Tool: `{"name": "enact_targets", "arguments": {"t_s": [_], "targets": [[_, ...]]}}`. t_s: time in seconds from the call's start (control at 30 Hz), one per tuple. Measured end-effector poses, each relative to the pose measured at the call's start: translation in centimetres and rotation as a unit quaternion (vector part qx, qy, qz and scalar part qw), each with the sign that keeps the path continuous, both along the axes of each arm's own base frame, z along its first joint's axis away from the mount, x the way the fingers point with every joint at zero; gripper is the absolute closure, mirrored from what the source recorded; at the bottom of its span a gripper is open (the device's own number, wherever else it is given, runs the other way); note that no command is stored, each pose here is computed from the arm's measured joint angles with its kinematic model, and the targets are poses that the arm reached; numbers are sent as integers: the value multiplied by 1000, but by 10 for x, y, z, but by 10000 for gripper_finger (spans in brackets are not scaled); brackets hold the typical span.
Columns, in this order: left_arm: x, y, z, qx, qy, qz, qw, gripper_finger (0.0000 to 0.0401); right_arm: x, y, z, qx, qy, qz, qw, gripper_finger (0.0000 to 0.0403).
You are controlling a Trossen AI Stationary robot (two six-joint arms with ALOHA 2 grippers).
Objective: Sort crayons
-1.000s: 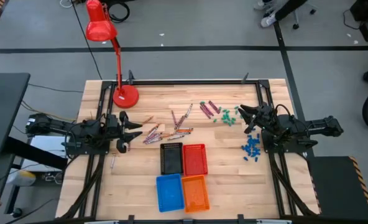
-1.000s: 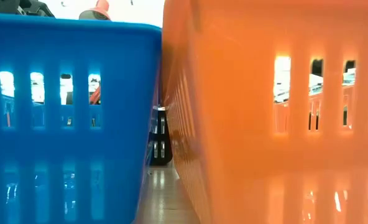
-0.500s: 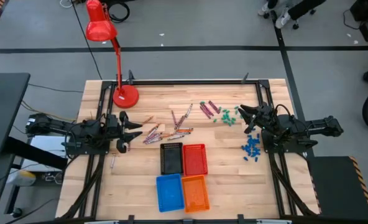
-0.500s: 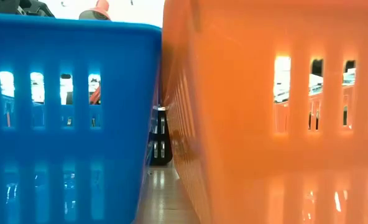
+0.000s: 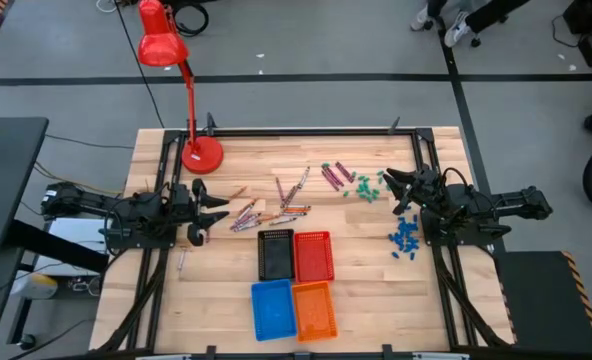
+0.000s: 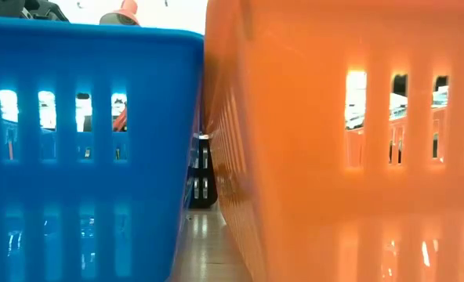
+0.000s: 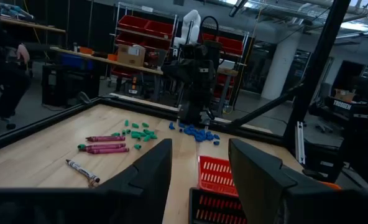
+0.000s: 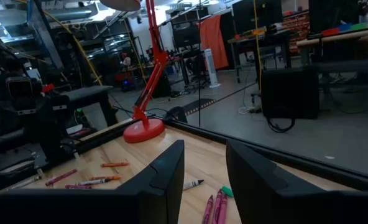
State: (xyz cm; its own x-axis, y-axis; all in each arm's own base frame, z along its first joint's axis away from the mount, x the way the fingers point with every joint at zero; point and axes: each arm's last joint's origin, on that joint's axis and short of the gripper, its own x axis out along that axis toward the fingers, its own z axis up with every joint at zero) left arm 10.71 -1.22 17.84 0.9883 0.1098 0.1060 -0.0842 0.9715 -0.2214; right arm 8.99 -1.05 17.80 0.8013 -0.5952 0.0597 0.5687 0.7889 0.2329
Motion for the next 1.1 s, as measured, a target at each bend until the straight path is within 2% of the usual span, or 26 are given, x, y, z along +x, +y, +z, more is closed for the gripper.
{"name": "enact_targets", "arguments": {"t_s": [0.8,0.97,1.1], "targets": [[0,0,0,-5,-1,-1,1000,229,0,0,0,0,0,0,1000,279],[-2,0,13,-18,-66,-1,998,229,0,0,0,-2,2,0,1000,279],[-4,1,20,-25,-104,-1,994,229,-1,-1,0,-36,29,-29,999,279]]}}
